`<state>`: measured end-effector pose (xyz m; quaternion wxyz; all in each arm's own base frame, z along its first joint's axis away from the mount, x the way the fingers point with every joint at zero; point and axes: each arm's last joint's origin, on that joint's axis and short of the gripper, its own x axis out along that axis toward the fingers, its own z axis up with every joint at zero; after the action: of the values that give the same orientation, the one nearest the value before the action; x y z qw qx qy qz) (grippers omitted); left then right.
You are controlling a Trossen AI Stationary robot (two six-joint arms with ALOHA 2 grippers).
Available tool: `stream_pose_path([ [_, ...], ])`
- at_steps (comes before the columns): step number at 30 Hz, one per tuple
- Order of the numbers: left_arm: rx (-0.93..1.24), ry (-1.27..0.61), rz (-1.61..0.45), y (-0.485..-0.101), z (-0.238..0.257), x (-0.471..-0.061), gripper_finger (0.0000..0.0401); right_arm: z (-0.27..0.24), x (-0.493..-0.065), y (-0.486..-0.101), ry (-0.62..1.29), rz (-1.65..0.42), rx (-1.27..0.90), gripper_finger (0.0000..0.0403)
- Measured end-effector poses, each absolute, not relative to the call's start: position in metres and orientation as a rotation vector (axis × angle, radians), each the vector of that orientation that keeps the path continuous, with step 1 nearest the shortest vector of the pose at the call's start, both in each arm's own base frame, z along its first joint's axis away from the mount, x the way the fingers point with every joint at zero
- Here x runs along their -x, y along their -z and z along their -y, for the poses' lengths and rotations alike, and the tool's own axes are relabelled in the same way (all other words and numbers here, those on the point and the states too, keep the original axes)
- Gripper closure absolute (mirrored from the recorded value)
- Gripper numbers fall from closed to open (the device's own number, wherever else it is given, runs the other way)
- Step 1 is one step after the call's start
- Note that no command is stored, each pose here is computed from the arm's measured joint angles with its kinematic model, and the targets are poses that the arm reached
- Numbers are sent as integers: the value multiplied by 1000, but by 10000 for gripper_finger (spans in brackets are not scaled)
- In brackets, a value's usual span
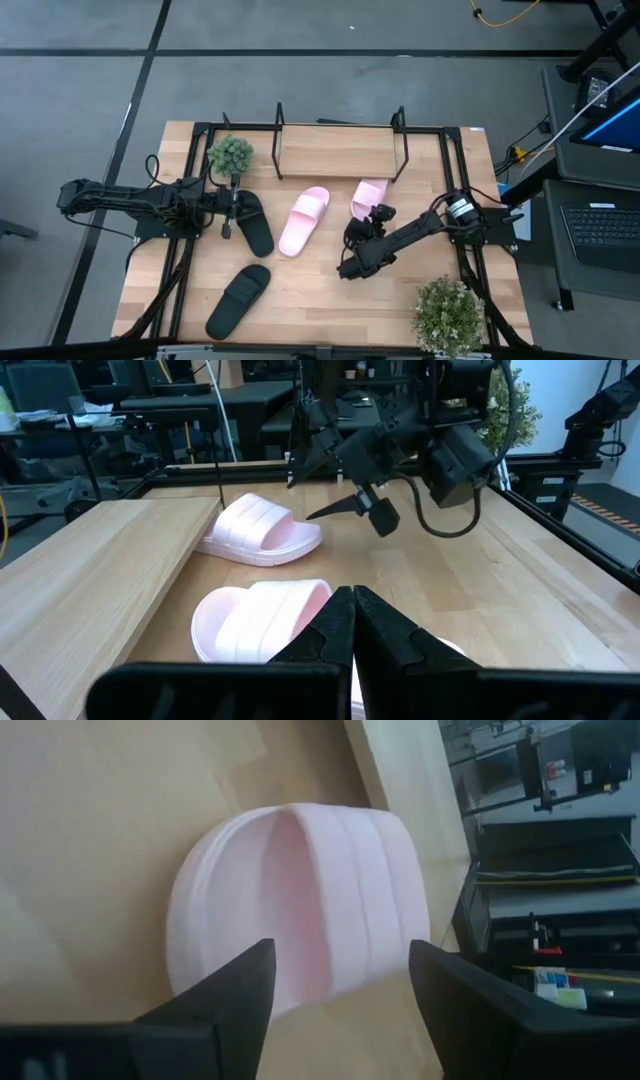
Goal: Pick and place slides into the shelf
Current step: Put the right pink slides on the shelf
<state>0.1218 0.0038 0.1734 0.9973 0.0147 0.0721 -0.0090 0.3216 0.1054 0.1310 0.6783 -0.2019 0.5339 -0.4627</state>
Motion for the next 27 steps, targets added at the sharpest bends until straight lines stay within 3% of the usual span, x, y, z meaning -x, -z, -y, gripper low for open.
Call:
stream_pose_path([
  [27, -30, 18, -145, -173, -4, -122, 401, -74, -336, -128, 1071, -1234, 401, 171],
])
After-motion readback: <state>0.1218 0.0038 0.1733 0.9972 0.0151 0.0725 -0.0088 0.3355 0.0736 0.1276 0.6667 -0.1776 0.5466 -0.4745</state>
